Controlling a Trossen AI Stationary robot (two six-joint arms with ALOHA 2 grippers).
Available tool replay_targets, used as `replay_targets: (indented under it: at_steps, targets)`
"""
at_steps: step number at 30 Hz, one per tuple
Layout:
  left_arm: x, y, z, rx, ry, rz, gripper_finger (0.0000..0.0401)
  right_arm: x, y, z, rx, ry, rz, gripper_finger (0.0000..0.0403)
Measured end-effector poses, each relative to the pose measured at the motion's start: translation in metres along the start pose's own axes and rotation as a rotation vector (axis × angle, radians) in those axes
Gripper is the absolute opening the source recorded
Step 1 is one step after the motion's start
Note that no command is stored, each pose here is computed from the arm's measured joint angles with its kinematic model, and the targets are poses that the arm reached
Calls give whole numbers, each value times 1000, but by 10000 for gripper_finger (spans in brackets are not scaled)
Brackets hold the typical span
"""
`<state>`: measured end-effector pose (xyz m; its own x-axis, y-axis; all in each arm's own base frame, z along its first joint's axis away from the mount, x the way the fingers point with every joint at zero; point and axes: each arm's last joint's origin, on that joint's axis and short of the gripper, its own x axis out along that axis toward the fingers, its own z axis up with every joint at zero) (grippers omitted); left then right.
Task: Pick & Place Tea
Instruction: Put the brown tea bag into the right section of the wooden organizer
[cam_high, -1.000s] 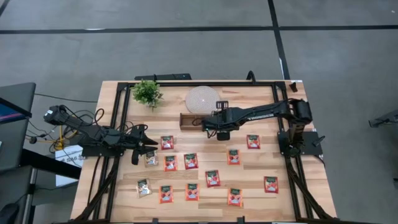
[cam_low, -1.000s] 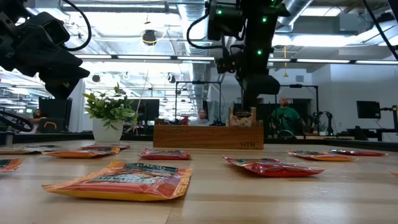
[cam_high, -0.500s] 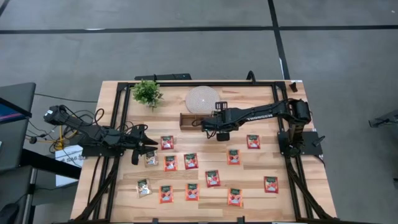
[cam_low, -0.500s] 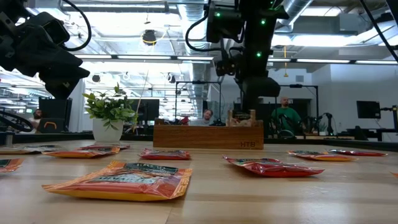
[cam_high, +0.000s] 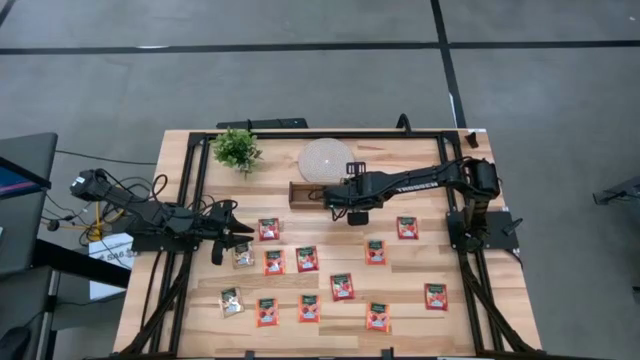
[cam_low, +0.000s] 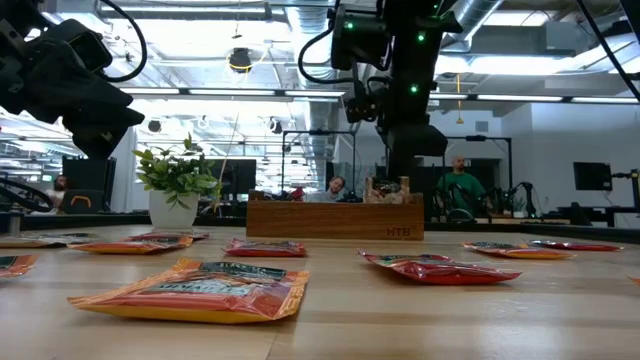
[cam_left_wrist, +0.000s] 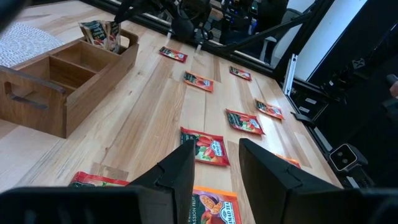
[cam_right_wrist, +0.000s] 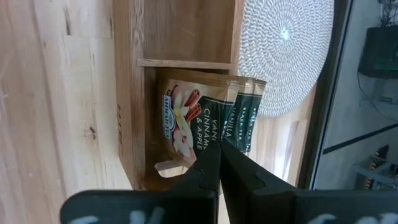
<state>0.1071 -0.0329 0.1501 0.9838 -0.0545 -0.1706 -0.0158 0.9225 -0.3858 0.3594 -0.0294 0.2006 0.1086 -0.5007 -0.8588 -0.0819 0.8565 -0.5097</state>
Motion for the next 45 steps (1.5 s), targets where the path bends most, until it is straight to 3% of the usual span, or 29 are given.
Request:
replay_targets:
  at_steps: [12,17,21,28,34,45]
  targets:
    - [0,0,0,0,0,0,117,0,1,1,3,-8,20,69]
    - [0,0,0,0,0,0,117,-3,-2,1,-3,13,-70,72]
    - [0,0,0,0,0,0,117,-22,-5,4,-38,32,-147,67]
    - [0,0,0,0,0,0,117,-69,0,6,-46,40,-146,66]
    - [0,0,0,-1,0,0,117,-96,3,-18,-6,77,-117,66]
    - [0,-1,1,-5,-8,-20,117,-137,-11,-96,374,-27,1,66]
